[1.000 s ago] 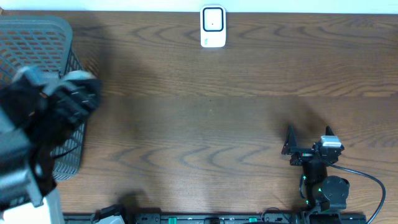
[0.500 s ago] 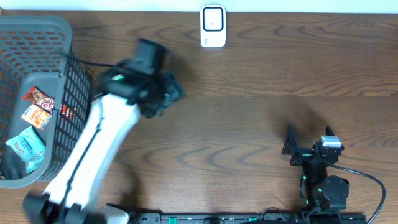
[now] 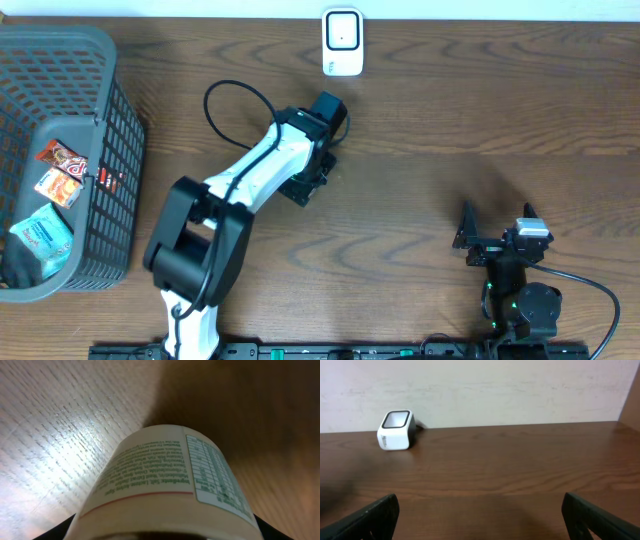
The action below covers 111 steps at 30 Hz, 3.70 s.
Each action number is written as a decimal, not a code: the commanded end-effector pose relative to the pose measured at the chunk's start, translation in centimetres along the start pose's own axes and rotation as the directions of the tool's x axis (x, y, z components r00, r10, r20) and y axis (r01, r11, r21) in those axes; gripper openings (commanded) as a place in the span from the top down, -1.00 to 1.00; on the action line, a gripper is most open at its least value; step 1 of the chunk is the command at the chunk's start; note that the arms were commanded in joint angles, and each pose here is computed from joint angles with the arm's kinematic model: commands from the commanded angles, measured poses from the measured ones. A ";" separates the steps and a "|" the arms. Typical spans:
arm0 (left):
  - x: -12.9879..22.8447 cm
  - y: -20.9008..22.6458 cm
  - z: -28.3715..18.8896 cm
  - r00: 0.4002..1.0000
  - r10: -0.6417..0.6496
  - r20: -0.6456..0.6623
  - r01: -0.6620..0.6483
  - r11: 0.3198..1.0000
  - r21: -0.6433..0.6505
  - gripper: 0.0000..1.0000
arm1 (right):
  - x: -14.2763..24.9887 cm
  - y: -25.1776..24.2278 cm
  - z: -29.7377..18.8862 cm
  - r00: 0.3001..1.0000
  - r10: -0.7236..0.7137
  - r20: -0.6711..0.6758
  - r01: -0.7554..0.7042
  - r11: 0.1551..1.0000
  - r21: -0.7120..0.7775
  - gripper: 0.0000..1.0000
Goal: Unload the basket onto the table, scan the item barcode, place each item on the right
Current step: 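Carry the bottle to the table centre and set it down upright, then reach the left gripper into the basket and grasp the Kleenex pack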
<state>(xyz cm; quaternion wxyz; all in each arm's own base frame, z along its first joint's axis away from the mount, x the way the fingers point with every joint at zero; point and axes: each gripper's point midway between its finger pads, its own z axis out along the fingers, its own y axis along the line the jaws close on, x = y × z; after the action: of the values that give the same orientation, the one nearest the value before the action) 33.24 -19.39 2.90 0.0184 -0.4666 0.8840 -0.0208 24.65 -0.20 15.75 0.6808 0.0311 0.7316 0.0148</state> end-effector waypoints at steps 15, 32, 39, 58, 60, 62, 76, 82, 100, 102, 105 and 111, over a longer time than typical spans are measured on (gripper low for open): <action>0.1 0.1 0.6 0.996 -0.079 -0.051 0.078 0.997 -0.020 -0.89 | 0.0 0.0 0.0 1.000 -0.005 0.002 0.005 1.000 0.000 -0.99; -5.2 1.5 -22.0 0.987 -0.017 0.162 -0.070 0.852 0.519 -0.96 | 0.0 0.0 0.0 1.000 -0.005 0.002 0.005 1.000 0.000 -0.98; -11.6 7.4 -33.3 0.817 -0.095 0.569 -0.327 0.737 0.592 -0.96 | 0.0 0.0 0.0 1.000 -0.005 0.002 0.005 1.000 0.000 -0.99; -26.0 27.3 -31.1 0.614 -0.348 0.708 0.225 0.937 0.266 -0.96 | 0.0 0.0 0.0 1.000 -0.005 0.002 0.005 1.000 0.000 -0.99; -27.5 28.1 -29.6 0.636 -0.327 0.699 0.257 0.944 0.209 -0.96 | 0.0 0.0 0.0 1.000 -0.005 0.002 0.005 1.000 0.000 -0.98; -28.9 28.7 -27.9 0.668 -0.298 0.682 0.276 0.950 0.145 -0.95 | 0.0 0.0 0.0 1.000 -0.005 0.002 0.005 1.000 0.000 -0.98; -35.7 28.0 -13.4 0.883 -0.115 0.455 0.211 0.963 -0.167 -0.95 | 0.0 0.0 0.0 1.000 -0.005 0.002 0.005 1.000 0.000 -0.98; -36.9 28.1 -8.6 0.925 -0.056 0.375 0.154 0.959 -0.237 -0.96 | 0.0 0.0 0.0 1.000 -0.005 0.002 0.005 1.000 0.000 -0.99; -38.4 28.7 -1.4 0.954 -0.101 0.283 0.168 0.960 -0.224 -0.96 | 0.0 0.0 0.0 1.000 -0.005 0.002 0.005 1.000 0.000 -0.99; -38.4 29.0 -0.5 0.958 -0.117 0.263 0.176 0.962 -0.210 -0.96 | 0.0 0.0 0.0 1.000 -0.005 0.002 0.005 1.000 0.000 -0.98; -38.4 29.4 0.2 0.960 -0.126 0.251 0.182 0.960 -0.214 -0.96 | 0.0 0.0 0.0 1.000 -0.005 0.002 0.005 1.000 0.000 -0.98; -38.2 29.3 1.1 0.965 -0.129 0.227 0.177 0.962 -0.206 -0.89 | 0.0 0.0 0.0 1.000 -0.005 0.002 0.005 1.000 0.000 -0.99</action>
<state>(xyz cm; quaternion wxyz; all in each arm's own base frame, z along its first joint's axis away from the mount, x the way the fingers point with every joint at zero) 31.31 29.23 3.25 0.0916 -0.5379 0.8262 0.1399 24.65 -0.20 15.75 0.6808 0.0311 0.7316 0.0148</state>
